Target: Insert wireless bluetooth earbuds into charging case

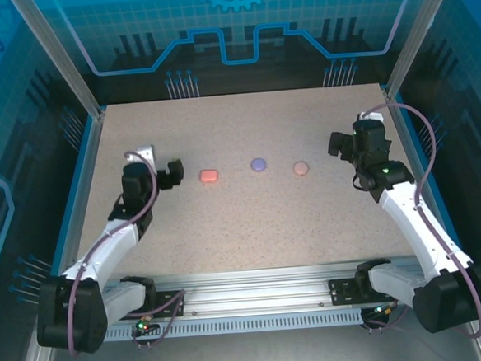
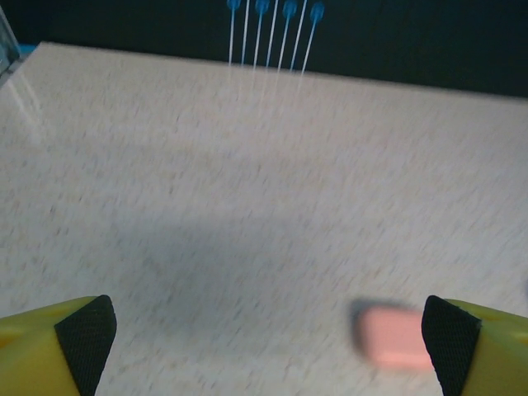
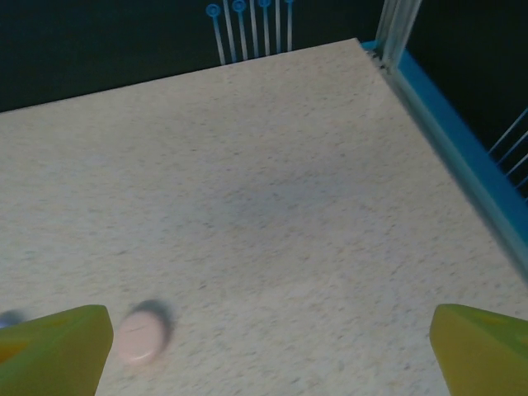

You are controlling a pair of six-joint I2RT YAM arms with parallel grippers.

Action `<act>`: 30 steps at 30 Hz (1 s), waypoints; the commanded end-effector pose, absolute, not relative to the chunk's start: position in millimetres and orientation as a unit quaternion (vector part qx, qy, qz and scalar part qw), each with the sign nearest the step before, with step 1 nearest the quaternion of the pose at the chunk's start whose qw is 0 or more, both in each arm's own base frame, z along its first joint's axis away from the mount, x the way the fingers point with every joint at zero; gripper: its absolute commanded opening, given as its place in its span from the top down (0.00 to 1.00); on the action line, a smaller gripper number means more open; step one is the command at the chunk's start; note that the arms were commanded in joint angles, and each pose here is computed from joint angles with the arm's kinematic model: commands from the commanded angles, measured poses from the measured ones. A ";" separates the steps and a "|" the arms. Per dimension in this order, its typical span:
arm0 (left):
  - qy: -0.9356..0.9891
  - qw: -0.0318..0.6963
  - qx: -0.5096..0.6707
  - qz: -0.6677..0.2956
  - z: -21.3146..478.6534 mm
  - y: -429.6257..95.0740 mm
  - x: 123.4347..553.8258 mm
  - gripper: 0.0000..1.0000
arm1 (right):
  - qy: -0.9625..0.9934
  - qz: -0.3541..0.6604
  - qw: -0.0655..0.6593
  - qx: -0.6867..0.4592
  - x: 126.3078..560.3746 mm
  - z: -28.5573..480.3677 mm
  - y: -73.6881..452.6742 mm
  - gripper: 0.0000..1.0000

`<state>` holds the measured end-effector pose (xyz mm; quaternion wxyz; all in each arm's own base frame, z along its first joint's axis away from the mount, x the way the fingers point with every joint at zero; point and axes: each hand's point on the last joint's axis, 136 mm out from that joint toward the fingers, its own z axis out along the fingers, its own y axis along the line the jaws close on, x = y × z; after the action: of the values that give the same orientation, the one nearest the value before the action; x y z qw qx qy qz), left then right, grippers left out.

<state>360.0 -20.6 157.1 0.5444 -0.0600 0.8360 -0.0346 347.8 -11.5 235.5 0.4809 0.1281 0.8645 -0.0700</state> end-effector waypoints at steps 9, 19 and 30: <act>0.793 0.609 -0.029 0.019 125.4 -8.3 365.5 0.01 | 0.828 -0.090 0.551 0.048 363.2 130.2 -9.8 0.00; 0.814 0.580 0.012 -0.018 94.4 -23.3 385.1 0.01 | 0.800 -0.052 0.597 0.011 380.8 115.1 2.4 0.00; 0.832 0.551 -0.026 -0.055 89.8 -7.4 396.8 0.01 | 0.831 -0.027 0.556 -0.017 395.4 94.1 12.0 0.00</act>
<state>396.1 -3.0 94.2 0.5629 -0.0225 0.8257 -0.0305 389.3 11.9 82.8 0.5408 -0.0115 0.8405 -0.0326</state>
